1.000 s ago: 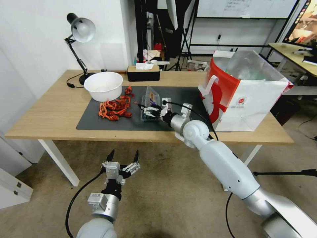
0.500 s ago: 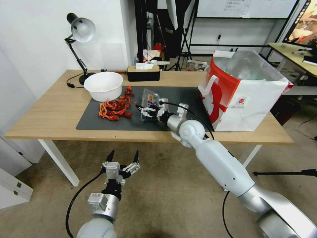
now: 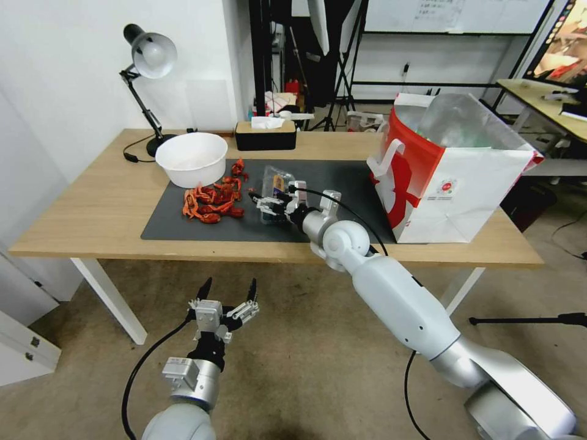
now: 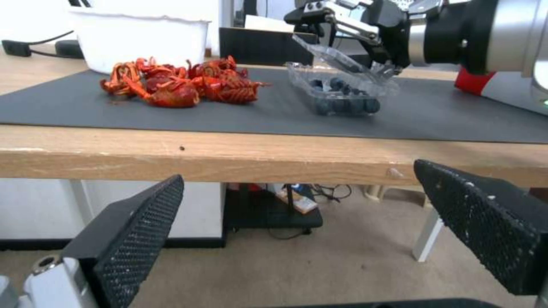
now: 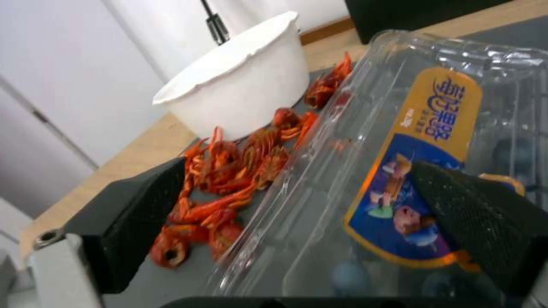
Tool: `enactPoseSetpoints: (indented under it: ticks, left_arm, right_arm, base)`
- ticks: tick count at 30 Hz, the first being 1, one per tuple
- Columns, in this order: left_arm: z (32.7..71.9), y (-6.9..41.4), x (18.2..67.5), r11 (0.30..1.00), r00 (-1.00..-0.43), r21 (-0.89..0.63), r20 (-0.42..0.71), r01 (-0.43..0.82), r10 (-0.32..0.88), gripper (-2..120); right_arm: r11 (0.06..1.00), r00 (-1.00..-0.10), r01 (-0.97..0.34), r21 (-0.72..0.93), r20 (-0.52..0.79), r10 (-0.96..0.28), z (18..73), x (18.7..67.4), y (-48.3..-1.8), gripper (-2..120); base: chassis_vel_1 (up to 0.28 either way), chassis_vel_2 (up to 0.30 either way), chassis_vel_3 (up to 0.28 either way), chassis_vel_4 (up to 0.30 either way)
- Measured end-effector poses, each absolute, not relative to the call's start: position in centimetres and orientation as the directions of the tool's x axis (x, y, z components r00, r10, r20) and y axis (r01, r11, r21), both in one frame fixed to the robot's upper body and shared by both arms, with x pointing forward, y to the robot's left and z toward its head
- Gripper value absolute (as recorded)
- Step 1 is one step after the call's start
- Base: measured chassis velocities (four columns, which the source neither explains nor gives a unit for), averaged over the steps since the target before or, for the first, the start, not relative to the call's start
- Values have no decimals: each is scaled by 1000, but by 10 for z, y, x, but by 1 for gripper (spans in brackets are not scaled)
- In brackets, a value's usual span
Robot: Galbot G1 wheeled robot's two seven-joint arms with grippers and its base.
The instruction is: Close the takeout container lid, then place the container into the takeout bag.
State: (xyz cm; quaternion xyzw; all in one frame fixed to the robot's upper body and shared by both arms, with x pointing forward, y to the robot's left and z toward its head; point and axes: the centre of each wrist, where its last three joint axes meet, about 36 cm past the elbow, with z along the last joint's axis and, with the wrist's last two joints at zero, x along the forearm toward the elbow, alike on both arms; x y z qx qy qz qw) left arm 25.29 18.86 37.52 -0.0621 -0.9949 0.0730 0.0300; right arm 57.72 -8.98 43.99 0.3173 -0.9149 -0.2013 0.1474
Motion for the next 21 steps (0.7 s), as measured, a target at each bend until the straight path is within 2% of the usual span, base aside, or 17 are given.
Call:
enactPoseSetpoints:
  ticks: [7,10,11,14,15,18,21]
  left_arm:
    - [374,189,252,982,-990,-149,52,119,128,100]
    - [375,189,253,982,-990,-150,51,119,128,100]
    - [375,189,253,982,-990,-150,51,119,128,100]
    - [375,189,253,982,-990,-149,51,119,128,100]
    - [375,189,253,982,-990,-149,51,119,128,100]
    - [375,189,253,982,-990,-149,51,120,129,100]
    - [375,189,253,981,-990,-149,49,120,129,100]
  right_arm:
    - [729,-767,-509,458,143,-626,436,577,-83,85]
    - [737,-774,-503,452,144,-616,433,577,-82,71]
    - [737,-774,-503,452,144,-616,433,577,-82,71]
    - [749,-782,-495,441,151,-605,434,577,-81,57]
    - [749,-782,-495,441,151,-605,434,577,-81,57]
    - [764,-787,-482,429,171,-592,435,578,-83,41]
    - [772,-787,-478,418,187,-588,437,578,-84,35]
  base:
    - [0,0,0,0]
    - [0,0,0,0]
    - [0,0,0,0]
    - [0,0,0,0]
    - [0,0,0,0]
    - [0,0,0,0]
    - [0,0,0,0]
